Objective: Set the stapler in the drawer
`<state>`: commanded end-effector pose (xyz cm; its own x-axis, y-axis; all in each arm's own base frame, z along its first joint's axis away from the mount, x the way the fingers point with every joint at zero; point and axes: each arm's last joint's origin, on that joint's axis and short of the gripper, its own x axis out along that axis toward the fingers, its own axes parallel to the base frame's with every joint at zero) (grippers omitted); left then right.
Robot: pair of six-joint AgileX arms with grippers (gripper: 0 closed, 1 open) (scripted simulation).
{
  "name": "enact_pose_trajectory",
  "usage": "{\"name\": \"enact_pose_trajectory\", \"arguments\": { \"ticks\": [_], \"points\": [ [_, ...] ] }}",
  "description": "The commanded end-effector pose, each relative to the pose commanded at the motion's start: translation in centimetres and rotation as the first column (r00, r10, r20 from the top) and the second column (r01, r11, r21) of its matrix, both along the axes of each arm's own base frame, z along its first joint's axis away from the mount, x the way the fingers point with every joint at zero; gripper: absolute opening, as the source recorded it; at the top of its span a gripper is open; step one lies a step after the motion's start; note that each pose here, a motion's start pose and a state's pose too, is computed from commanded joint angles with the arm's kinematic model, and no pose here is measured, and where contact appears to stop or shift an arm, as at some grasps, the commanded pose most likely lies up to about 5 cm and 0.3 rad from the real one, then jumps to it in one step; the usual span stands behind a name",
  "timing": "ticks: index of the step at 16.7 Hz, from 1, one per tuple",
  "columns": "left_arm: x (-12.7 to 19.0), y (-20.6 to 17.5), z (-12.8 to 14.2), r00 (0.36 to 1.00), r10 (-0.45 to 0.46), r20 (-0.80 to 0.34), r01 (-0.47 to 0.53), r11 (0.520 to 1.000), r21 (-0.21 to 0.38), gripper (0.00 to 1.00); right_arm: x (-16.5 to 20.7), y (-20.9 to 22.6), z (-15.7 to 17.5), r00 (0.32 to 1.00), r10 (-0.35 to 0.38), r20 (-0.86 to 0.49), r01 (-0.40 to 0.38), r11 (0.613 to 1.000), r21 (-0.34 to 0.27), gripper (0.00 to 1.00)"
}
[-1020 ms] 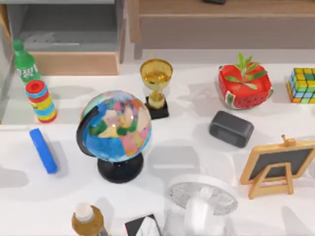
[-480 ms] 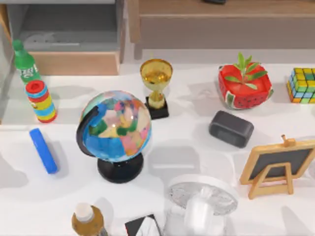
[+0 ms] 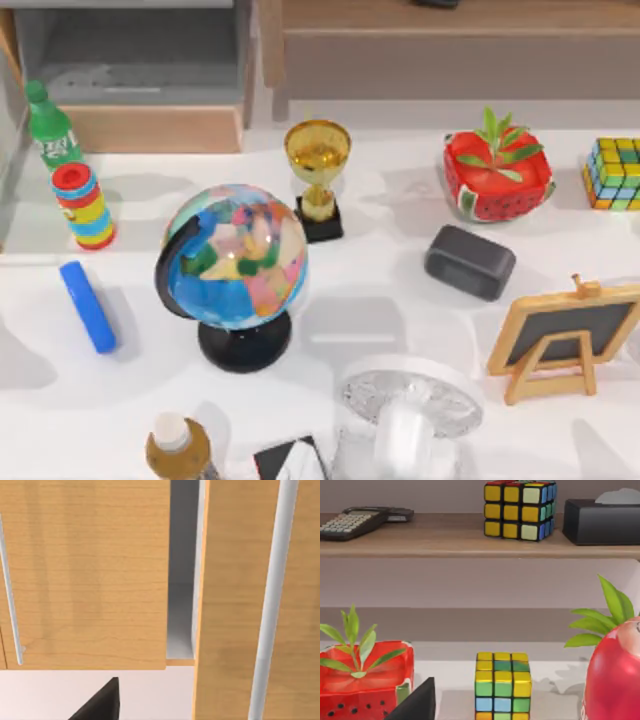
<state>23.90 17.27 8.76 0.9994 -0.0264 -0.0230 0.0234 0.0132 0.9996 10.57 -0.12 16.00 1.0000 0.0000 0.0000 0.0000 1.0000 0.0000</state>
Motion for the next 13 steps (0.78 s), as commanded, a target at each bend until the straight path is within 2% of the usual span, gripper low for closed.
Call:
{"name": "enact_pose_trajectory", "arguments": {
  "ticks": [5, 9, 11, 13],
  "points": [
    [-1.3, 0.0, 0.0, 1.000, 0.000, 0.000, 0.000, 1.000, 0.000, 1.00, 0.0, 0.0, 0.0, 1.000, 0.000, 0.000, 0.000, 1.000, 0.000, 1.00],
    [-1.2, 0.0, -0.1, 1.000, -0.003, -0.002, 0.003, 1.000, -0.002, 1.00, 0.0, 0.0, 0.0, 1.000, 0.000, 0.000, 0.000, 1.000, 0.000, 1.00],
    [-0.7, 0.3, 1.0, 0.999, -0.014, 0.039, 0.014, 1.000, 0.010, 1.00, 0.0, 0.0, 0.0, 1.000, 0.000, 0.000, 0.000, 1.000, 0.000, 1.00],
    [0.5, 0.8, 3.7, 0.991, -0.041, 0.125, 0.038, 0.999, 0.026, 1.00, 0.0, 0.0, 0.0, 1.000, 0.000, 0.000, 0.000, 1.000, 0.000, 1.00]
  ]
}}
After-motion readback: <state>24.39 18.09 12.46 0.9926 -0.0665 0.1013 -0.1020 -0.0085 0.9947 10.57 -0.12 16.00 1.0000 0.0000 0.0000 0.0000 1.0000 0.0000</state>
